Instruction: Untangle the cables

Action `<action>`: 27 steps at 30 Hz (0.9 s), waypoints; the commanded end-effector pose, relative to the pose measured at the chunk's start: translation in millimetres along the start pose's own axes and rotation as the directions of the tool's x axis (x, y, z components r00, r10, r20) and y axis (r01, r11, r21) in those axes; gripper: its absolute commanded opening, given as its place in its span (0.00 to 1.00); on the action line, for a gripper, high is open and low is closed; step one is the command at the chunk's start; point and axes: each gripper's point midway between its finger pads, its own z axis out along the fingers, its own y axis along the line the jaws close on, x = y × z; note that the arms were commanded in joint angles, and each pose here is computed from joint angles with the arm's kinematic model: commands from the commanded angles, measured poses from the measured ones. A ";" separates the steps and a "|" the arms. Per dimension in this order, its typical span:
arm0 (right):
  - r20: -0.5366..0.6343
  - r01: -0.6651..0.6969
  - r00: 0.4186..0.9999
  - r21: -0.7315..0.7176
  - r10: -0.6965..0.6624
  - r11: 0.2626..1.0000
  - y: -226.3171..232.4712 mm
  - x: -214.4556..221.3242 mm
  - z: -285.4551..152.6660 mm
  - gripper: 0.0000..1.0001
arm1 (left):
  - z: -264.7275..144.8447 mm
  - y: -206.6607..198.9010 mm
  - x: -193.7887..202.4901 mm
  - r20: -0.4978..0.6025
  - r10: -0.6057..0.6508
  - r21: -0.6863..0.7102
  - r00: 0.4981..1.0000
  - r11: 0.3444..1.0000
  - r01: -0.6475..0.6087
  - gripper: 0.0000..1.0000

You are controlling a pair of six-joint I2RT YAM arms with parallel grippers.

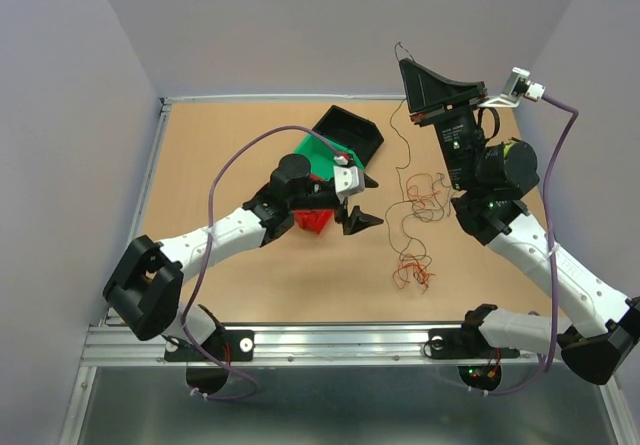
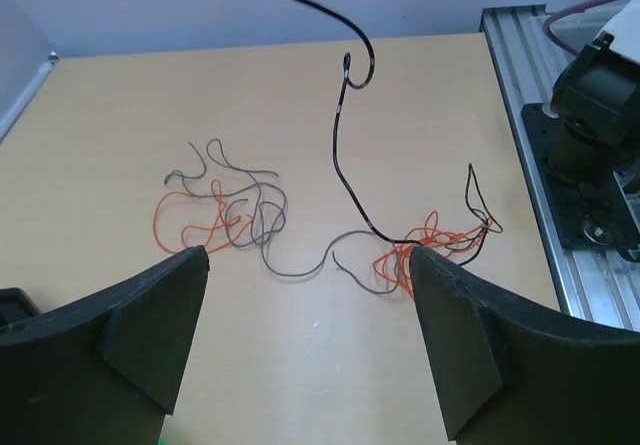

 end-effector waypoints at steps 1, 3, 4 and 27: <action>0.069 -0.005 0.998 -0.038 0.007 0.999 14.1 -22.8 -3.5 0.01 | -13.2 -10.9 -37.1 0.085 0.045 0.024 0.995 0.999 -0.047 0.93; 0.068 -0.007 0.998 -0.045 0.010 0.999 16.1 -23.0 -2.6 0.01 | -11.4 -12.4 -42.5 0.094 0.038 0.027 0.995 0.999 -0.040 0.94; 0.065 -0.009 0.998 -0.044 0.012 0.999 15.2 -21.5 -1.3 0.01 | -9.8 -11.1 -46.3 0.099 0.031 0.025 0.995 0.999 -0.033 0.94; 0.048 0.013 0.999 0.021 -0.014 1.000 -8.7 -11.6 -30.2 0.01 | 34.0 4.8 -26.2 0.009 -0.055 -0.023 0.998 0.998 0.056 0.00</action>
